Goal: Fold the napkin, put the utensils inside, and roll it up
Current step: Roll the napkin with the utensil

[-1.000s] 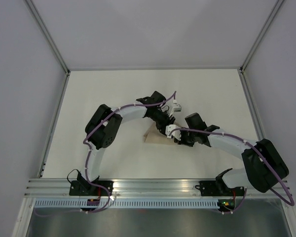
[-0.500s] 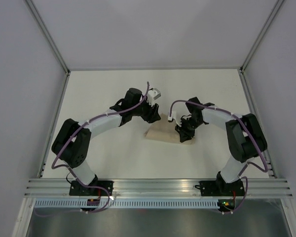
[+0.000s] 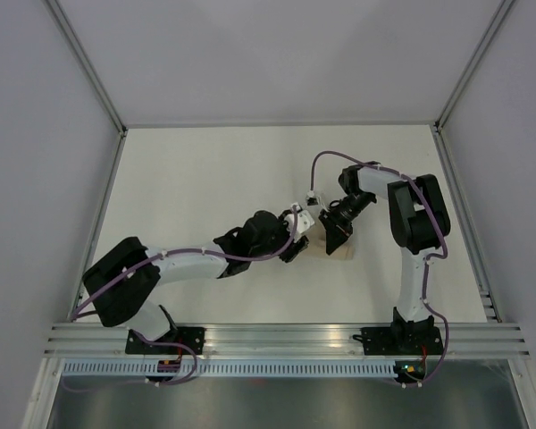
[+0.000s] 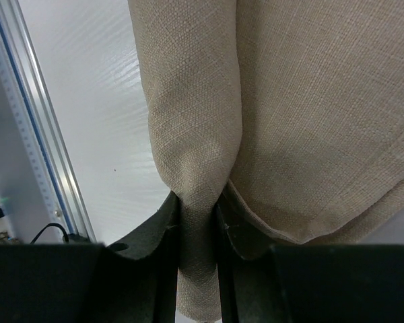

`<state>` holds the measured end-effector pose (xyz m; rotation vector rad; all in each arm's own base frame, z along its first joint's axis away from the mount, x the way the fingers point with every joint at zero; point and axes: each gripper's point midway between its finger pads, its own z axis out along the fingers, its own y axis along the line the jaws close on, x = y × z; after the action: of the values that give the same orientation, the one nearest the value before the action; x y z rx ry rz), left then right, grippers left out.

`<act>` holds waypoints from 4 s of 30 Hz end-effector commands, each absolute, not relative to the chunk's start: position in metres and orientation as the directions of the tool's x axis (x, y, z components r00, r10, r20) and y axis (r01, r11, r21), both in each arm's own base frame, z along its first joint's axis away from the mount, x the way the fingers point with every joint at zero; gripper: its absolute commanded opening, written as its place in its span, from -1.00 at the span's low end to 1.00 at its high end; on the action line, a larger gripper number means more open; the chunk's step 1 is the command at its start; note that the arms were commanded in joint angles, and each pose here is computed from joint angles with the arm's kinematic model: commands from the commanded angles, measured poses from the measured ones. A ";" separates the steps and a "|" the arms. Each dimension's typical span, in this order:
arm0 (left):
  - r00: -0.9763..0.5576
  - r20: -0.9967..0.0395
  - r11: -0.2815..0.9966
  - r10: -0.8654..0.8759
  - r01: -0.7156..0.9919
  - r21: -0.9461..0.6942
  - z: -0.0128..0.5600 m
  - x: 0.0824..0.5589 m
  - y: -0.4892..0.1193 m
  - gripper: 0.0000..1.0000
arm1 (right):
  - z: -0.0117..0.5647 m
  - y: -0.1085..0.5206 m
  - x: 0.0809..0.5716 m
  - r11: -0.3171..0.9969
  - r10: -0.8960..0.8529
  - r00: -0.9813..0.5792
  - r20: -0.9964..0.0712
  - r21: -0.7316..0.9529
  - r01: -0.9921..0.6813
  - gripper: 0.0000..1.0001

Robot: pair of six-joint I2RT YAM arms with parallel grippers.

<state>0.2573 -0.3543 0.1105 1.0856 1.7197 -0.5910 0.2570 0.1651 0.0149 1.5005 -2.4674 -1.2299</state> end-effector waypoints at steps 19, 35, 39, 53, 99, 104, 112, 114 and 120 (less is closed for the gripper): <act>0.308 -0.649 0.233 0.695 0.758 0.609 0.052 0.263 -0.401 0.43 | -0.026 0.148 0.258 0.215 -0.815 -0.500 -0.292 0.650 -0.729 -0.67; 0.242 -0.573 0.036 0.783 0.902 0.430 -0.004 0.230 -0.400 -0.78 | -0.004 0.153 0.264 0.202 -0.781 -0.516 -0.352 0.640 -0.742 0.09; 0.226 -0.574 0.017 0.787 0.923 0.386 -0.010 0.223 -0.400 -0.84 | 0.015 0.155 0.273 0.222 -0.754 -0.533 -0.383 0.615 -0.757 0.27; 0.100 -0.587 0.003 0.803 0.985 0.172 -0.022 0.203 -0.395 -0.92 | 0.086 0.127 0.326 0.375 -0.558 -0.599 -0.574 0.470 -0.799 0.40; -0.548 -0.438 0.235 0.712 0.774 -0.588 -0.027 0.215 -0.389 -0.03 | 0.037 0.139 0.244 0.249 -0.791 -0.051 -0.610 -0.245 -0.937 -0.24; -0.560 -0.538 0.238 0.630 0.799 -0.553 0.001 0.235 -0.393 0.08 | 0.036 0.140 0.239 0.213 -0.807 -0.068 -0.587 -0.181 -0.960 -0.40; -0.522 -0.690 0.318 0.502 0.853 -0.413 0.048 0.271 -0.390 0.14 | 0.031 0.145 0.230 0.180 -0.826 -0.153 -0.542 0.003 -0.984 -0.42; -0.493 -0.734 0.344 0.466 0.866 -0.363 0.061 0.279 -0.386 0.16 | 0.029 0.146 0.229 0.171 -0.828 -0.166 -0.536 0.040 -0.984 -0.43; -0.409 -0.845 0.434 0.344 0.868 -0.243 0.102 0.297 -0.374 0.25 | 0.021 0.146 0.232 0.164 -0.838 -0.233 -0.494 0.178 -0.970 -0.44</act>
<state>0.2646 -0.3642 0.0362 1.1659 2.1787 -0.9547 0.2468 0.1563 0.0297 2.2370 -2.6639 -0.7498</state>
